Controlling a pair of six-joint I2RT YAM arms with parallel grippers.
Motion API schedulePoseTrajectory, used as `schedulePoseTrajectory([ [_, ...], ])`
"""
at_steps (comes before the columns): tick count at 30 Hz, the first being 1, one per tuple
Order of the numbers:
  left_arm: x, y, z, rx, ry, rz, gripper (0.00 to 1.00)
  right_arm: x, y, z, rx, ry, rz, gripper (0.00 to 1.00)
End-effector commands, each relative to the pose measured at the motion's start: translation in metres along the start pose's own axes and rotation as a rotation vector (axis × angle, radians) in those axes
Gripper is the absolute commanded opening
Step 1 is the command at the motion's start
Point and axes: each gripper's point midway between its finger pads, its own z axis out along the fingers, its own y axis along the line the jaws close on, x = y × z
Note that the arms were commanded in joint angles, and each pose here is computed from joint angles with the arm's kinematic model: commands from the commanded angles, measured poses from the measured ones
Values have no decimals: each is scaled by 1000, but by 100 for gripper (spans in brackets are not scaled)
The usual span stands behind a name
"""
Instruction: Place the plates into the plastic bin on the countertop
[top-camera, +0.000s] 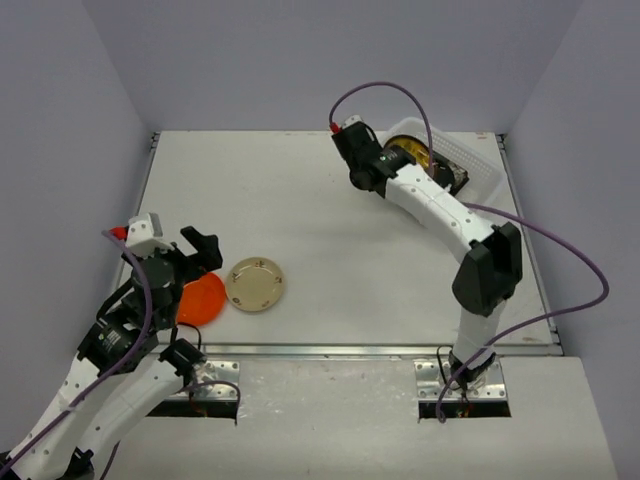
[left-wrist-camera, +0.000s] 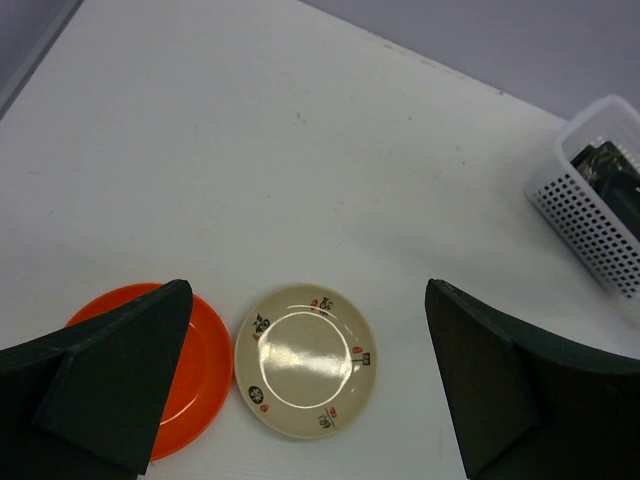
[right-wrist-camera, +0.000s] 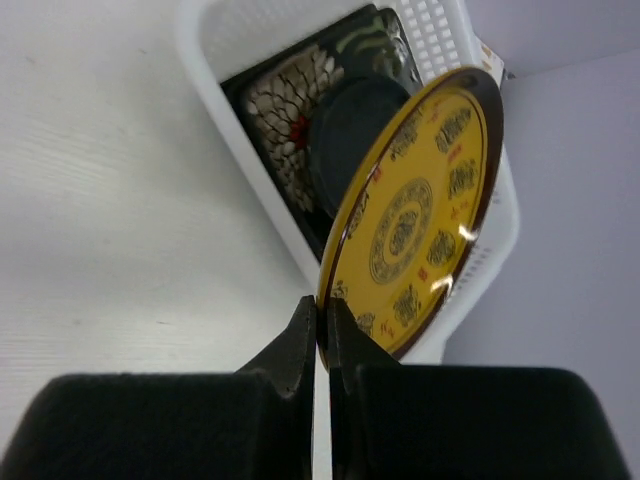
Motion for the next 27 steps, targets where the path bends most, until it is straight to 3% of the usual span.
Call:
schedulePoseTrajectory([
  [1, -25, 2, -7, -15, -78, -66, 100, -45, -38, 60, 39, -19, -54, 0],
  [5, -22, 3, -4, -33, -65, -53, 100, -33, -33, 119, 9, 63, -56, 0],
  [13, -13, -2, 4, -41, -24, -12, 100, 9, -40, 165, -16, 161, -2, 0],
  [19, -10, -6, 7, -28, -10, 4, 100, 14, -41, 164, -22, 164, 19, 63],
  [21, -10, -6, 7, -25, -11, 3, 100, 4, -48, 150, -37, 132, 53, 97],
  [27, -12, -5, 5, -30, -19, -3, 100, -17, -60, 85, -93, 57, 211, 99],
])
